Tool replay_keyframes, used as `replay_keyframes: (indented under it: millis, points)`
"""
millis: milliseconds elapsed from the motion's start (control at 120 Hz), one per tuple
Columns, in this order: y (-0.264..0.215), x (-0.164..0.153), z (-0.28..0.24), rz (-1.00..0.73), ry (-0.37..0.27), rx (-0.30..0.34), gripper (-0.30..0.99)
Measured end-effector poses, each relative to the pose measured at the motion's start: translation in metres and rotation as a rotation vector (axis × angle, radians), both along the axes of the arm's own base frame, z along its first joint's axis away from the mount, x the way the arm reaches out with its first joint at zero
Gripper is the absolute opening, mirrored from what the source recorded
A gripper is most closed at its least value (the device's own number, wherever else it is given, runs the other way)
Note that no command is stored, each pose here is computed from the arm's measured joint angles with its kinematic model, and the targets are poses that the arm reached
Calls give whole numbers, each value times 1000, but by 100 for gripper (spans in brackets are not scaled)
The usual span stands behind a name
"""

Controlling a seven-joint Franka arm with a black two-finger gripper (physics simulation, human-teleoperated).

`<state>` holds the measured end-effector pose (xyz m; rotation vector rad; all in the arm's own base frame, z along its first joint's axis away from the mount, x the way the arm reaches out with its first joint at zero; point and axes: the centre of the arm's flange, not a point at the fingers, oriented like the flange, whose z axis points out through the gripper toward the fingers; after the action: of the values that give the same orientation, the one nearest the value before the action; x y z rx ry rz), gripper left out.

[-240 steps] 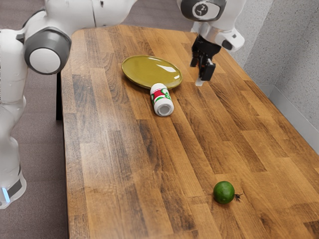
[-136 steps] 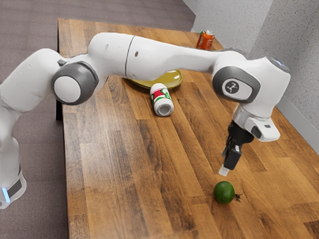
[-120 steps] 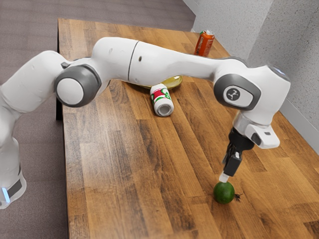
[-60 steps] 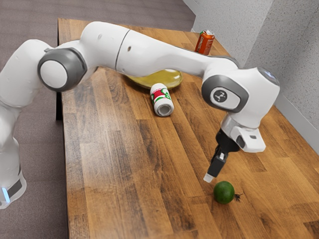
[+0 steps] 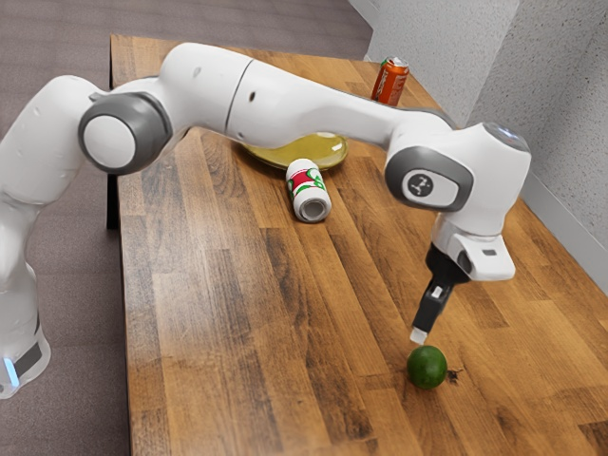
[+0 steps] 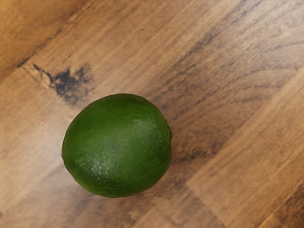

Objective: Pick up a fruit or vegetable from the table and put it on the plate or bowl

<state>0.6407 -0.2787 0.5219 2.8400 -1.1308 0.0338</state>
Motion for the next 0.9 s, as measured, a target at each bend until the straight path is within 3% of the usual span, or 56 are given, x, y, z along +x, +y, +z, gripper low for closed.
replay_keyframes:
  millis: [417,717,825,900]
  points:
    - [1,36,-72,-68,43,-39,69]
    - [-8,43,-112,-95,52,-81,69]
    - [-6,44,-113,-95,43,-86,49]
    - [-7,44,-105,-100,25,-82,44]
